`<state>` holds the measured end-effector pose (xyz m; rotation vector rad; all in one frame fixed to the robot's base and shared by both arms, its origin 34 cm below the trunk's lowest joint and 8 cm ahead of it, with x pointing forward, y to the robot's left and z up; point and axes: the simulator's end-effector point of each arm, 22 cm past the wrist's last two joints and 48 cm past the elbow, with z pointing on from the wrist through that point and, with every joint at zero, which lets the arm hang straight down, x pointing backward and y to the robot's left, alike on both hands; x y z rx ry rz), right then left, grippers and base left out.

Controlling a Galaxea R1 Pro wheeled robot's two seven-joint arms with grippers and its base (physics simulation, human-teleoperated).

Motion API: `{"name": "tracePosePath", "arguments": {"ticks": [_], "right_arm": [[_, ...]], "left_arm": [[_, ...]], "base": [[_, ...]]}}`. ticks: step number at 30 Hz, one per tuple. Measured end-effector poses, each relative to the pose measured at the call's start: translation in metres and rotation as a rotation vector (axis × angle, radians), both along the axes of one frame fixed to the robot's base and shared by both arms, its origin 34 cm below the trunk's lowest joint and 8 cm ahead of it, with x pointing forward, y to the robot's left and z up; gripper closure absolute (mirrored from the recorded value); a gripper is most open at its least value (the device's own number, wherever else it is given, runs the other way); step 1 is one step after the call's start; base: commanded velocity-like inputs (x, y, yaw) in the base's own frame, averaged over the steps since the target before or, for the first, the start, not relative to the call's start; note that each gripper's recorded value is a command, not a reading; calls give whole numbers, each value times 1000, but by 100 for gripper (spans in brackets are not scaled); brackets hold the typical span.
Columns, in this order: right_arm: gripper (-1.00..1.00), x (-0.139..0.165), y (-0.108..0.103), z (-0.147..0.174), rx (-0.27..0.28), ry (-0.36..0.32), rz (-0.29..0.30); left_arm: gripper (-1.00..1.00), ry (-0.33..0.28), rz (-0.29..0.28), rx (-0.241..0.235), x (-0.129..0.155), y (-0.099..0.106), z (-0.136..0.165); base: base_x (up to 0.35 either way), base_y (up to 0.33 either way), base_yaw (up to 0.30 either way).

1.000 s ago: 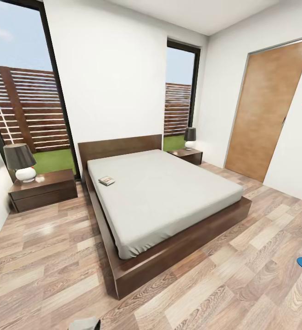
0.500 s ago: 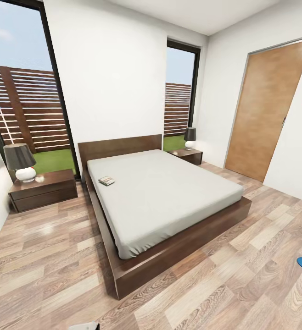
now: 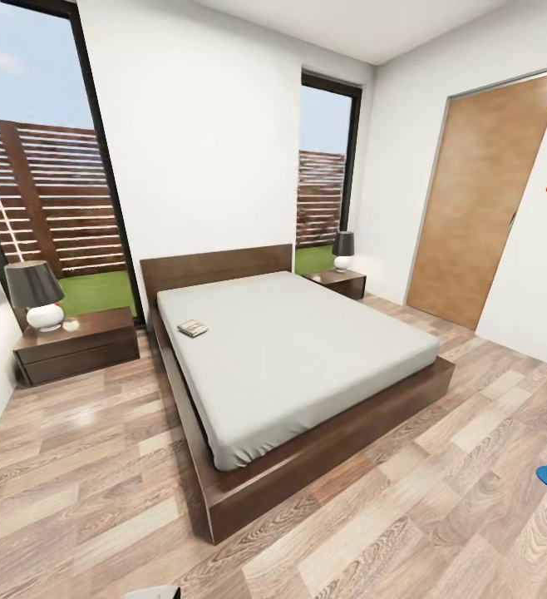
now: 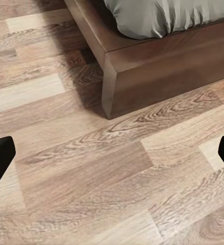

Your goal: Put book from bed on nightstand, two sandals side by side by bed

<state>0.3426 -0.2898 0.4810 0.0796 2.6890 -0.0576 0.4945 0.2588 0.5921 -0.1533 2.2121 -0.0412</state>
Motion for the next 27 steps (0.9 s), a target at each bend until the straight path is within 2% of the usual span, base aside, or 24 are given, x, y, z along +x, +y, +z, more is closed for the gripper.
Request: {"name": "tracePosePath", "arguments": {"ticks": [9, 27], "right_arm": [[-100, 0, 0, 0, 0, 0, 2], [-100, 3, 0, 2, 1, -8, -4]], "left_arm": [[-100, 0, 0, 0, 0, 0, 0], [-100, -4, -1, -1, 1, -1, 1]], "base": [[0, 0, -76], [0, 0, -283]]}}
